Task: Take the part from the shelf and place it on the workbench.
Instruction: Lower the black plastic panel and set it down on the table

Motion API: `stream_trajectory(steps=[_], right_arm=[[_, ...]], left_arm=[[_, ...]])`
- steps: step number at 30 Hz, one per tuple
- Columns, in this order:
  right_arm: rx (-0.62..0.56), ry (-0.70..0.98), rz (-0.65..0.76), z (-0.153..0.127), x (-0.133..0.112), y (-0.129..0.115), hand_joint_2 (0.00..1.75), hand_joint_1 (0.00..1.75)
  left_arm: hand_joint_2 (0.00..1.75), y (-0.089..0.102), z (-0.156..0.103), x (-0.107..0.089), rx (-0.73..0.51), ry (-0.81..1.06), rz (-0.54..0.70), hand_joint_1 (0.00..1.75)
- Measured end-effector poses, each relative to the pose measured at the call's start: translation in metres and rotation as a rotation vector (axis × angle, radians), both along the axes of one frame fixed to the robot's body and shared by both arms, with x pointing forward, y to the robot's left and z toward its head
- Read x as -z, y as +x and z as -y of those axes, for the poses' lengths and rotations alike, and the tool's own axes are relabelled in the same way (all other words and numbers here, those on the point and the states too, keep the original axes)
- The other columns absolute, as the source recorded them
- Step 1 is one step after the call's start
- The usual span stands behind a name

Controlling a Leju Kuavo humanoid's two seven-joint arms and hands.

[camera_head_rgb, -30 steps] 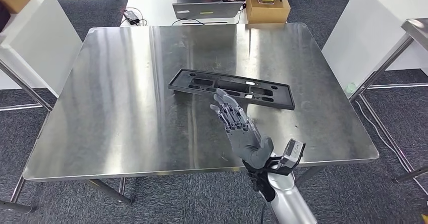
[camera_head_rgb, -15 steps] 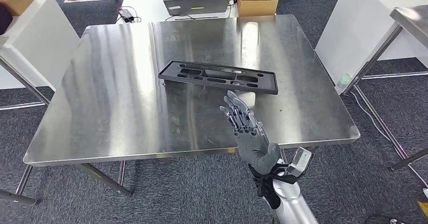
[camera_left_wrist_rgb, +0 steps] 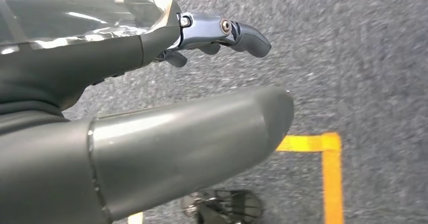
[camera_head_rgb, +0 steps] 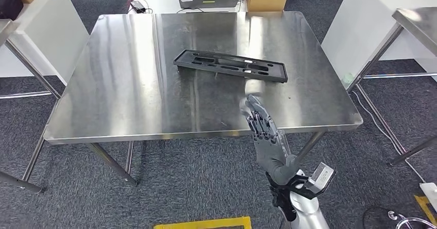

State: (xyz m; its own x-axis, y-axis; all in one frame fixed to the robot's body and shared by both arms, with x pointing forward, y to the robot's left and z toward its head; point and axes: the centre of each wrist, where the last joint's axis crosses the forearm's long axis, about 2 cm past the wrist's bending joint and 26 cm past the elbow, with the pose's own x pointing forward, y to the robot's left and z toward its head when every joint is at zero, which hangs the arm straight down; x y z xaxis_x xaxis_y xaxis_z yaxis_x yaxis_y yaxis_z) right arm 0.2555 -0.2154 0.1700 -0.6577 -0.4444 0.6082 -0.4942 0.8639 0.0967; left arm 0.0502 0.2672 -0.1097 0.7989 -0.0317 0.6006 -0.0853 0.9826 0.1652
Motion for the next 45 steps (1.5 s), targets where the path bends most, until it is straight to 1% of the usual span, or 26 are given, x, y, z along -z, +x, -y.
stream_trajectory(steps=[9, 11, 13, 15, 17, 21, 22, 25, 28, 30, 32, 36, 41, 45], right_arm=[[0.105, -0.064, -0.076, 0.004, 0.008, -0.005, 0.0, 0.0], [0.151, -0.089, -0.108, 0.005, 0.011, -0.006, 0.0, 0.0], [0.217, -0.114, -0.177, 0.008, 0.02, -0.008, 0.0, 0.0], [0.281, -0.131, -0.291, 0.013, 0.038, -0.011, 0.0, 0.0], [0.35, -0.161, -0.429, 0.02, 0.066, -0.015, 0.0, 0.0], [0.558, -0.347, -0.709, 0.042, 0.143, -0.026, 0.0, 0.0], [0.59, -0.388, -0.778, 0.048, 0.162, -0.031, 0.0, 0.0], [0.636, -0.461, -1.034, 0.066, 0.207, -0.053, 0.0, 0.0], [0.659, -0.535, -1.362, 0.084, 0.239, -0.088, 0.0, 0.0], [0.658, -0.567, -1.554, 0.092, 0.252, -0.111, 0.0, 0.0], [0.647, -0.581, -1.715, 0.098, 0.261, -0.131, 0.0, 0.0], [0.61, -0.61, -1.972, 0.102, 0.27, -0.16, 0.0, 0.0], [0.545, -0.685, -2.168, 0.096, 0.276, -0.183, 0.0, 0.0], [0.501, -0.732, -2.224, 0.093, 0.277, -0.189, 0.0, 0.0]], left_arm=[[0.0, 0.0, 0.001, 0.0, -0.011, 0.001, -0.01, 0.0], [0.0, -0.001, 0.0, 0.0, -0.014, 0.004, -0.012, 0.0], [0.0, -0.002, 0.0, 0.0, -0.018, 0.009, -0.014, 0.0], [0.0, -0.002, 0.0, 0.0, -0.025, 0.013, -0.015, 0.0], [0.0, -0.002, 0.0, 0.0, -0.032, 0.016, -0.019, 0.0], [0.0, 0.0, 0.0, 0.0, -0.031, 0.023, -0.015, 0.0], [0.0, 0.001, 0.0, 0.0, -0.027, 0.025, -0.01, 0.0], [0.0, 0.0, 0.001, 0.0, -0.023, 0.025, 0.0, 0.0], [0.0, 0.0, 0.002, 0.0, -0.015, 0.021, 0.008, 0.0], [0.0, 0.0, 0.002, 0.0, -0.008, 0.019, 0.011, 0.0], [0.0, 0.0, 0.002, 0.0, 0.001, 0.016, 0.014, 0.0], [0.0, 0.001, 0.002, 0.0, 0.018, 0.007, 0.02, 0.0], [0.0, 0.001, -0.001, 0.0, 0.028, 0.009, 0.02, 0.0], [0.0, 0.001, -0.002, 0.0, 0.033, 0.004, 0.014, 0.0]])
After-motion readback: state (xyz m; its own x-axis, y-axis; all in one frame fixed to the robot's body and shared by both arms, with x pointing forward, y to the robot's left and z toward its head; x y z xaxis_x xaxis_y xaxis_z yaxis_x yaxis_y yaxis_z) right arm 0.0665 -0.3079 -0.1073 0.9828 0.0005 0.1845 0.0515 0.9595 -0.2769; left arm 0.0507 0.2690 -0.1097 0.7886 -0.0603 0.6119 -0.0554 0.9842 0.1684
